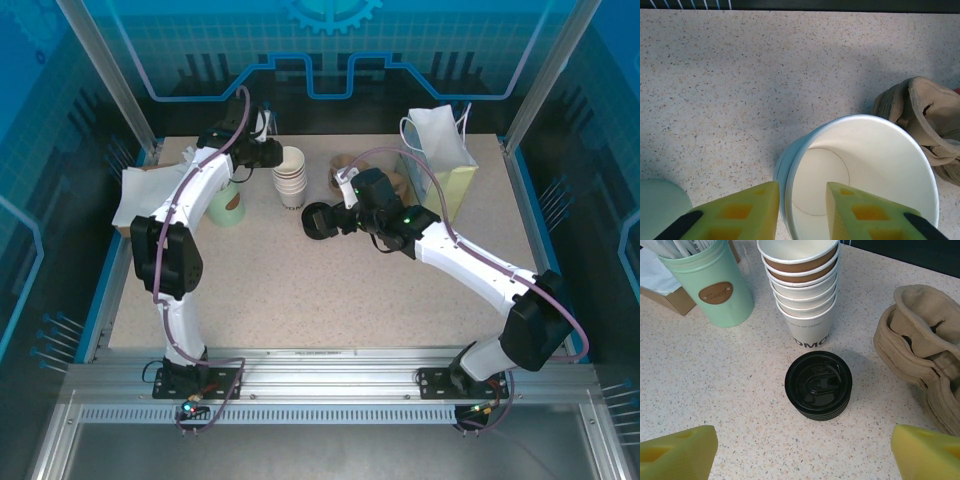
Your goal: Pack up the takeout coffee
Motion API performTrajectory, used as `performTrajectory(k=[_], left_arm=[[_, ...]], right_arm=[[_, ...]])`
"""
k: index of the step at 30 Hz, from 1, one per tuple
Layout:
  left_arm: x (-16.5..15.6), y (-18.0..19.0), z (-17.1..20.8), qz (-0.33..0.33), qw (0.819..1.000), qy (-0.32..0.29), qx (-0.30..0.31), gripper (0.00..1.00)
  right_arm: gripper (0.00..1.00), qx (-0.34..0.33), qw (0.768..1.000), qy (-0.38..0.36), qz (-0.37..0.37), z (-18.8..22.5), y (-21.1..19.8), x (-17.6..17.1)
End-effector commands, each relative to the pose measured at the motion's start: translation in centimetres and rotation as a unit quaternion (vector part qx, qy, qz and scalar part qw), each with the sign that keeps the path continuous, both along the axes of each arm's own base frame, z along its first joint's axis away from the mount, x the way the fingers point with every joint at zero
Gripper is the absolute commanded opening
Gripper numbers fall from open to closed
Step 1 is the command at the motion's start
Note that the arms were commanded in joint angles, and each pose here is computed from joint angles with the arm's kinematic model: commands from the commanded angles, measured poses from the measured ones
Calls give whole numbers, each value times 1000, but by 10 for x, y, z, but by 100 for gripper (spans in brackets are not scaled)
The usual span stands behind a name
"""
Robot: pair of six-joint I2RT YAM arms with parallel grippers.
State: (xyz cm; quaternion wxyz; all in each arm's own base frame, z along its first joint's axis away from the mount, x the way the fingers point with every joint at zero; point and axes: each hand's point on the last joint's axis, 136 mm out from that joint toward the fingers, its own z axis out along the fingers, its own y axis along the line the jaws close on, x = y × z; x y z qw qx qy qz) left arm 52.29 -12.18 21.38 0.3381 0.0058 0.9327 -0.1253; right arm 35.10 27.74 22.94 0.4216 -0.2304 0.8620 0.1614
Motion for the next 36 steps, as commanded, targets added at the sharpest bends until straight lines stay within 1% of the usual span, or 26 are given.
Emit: performTrajectory(k=[1,19,23,33,36], left_arm=[[0,-1,5,-6,1000,-1,9,29],[0,-2,0,-9,1000,6,12,19],[2,-2,1,-9,1000,5,12,15],[2,-1,9,-2,1000,-2,7,10],[2,-1,6,-2,1000,1,8,13]], right_arm=[[91,-5,1000,1,9,4,8,-3],[92,-14,1000,5,6,1,7,-5],[92,-15,1000,4,7,1,8,-6],[92,-17,1000,0,8,5,7,-8],[92,-18,1000,0,7,5,6,-8]])
